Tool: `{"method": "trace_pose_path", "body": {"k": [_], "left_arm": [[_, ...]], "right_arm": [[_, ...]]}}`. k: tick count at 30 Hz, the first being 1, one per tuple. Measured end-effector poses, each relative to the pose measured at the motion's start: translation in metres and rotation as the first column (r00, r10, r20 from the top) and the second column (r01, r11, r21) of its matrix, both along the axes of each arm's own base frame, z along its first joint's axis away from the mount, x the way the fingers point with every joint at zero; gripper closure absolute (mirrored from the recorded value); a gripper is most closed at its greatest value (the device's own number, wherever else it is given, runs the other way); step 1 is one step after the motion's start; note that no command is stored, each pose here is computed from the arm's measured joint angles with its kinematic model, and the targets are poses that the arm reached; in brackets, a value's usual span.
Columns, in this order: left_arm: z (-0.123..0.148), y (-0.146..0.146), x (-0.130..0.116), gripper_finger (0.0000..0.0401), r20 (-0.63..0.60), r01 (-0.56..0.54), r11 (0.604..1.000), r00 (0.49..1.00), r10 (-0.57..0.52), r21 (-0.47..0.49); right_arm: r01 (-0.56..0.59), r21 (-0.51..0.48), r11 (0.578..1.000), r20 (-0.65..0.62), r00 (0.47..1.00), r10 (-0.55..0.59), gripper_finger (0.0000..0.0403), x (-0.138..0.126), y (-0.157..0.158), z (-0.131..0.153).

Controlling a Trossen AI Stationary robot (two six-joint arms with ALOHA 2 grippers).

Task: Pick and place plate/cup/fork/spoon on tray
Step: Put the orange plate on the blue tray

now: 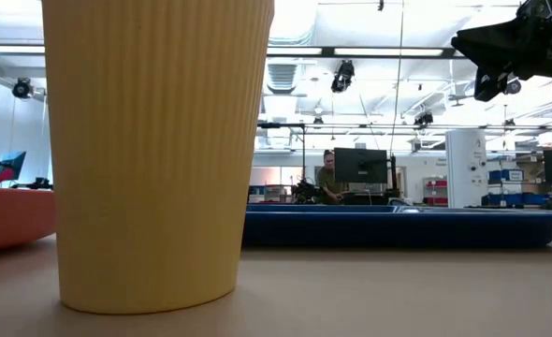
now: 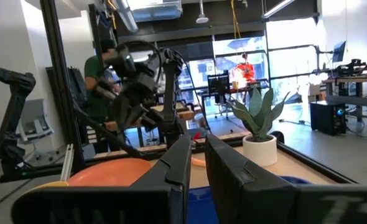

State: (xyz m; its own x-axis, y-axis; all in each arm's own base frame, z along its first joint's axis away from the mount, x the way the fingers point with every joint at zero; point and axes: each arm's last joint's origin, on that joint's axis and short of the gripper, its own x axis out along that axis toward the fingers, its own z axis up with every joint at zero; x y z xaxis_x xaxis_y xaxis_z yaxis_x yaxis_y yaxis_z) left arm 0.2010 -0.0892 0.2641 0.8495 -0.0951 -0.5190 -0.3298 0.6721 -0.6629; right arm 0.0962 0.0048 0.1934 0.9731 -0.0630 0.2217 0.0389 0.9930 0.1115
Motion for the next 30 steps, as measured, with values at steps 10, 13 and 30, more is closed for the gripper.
{"method": "trace_pose_path", "body": {"k": [10,13,30], "left_arm": [[-0.014,0.007,-0.018,0.0401,-0.316,0.041,0.992,0.949,-0.001,0.119],[-0.016,0.007,-0.018,0.0401,-0.328,0.118,0.98,0.943,-0.061,0.158],[-0.053,0.001,-0.007,0.0401,-0.628,0.47,0.845,0.744,-0.225,0.254]], "right_arm": [[0.005,-0.014,1.0,0.0,1.0,-0.005,0.0365,0.0,0.0,0.0],[0.006,-0.018,1.0,0.0,1.0,-0.006,0.0365,0.0,0.0,0.0],[0.008,-0.029,1.0,-0.001,1.0,-0.008,0.0365,0.0,0.0,0.0]]}}
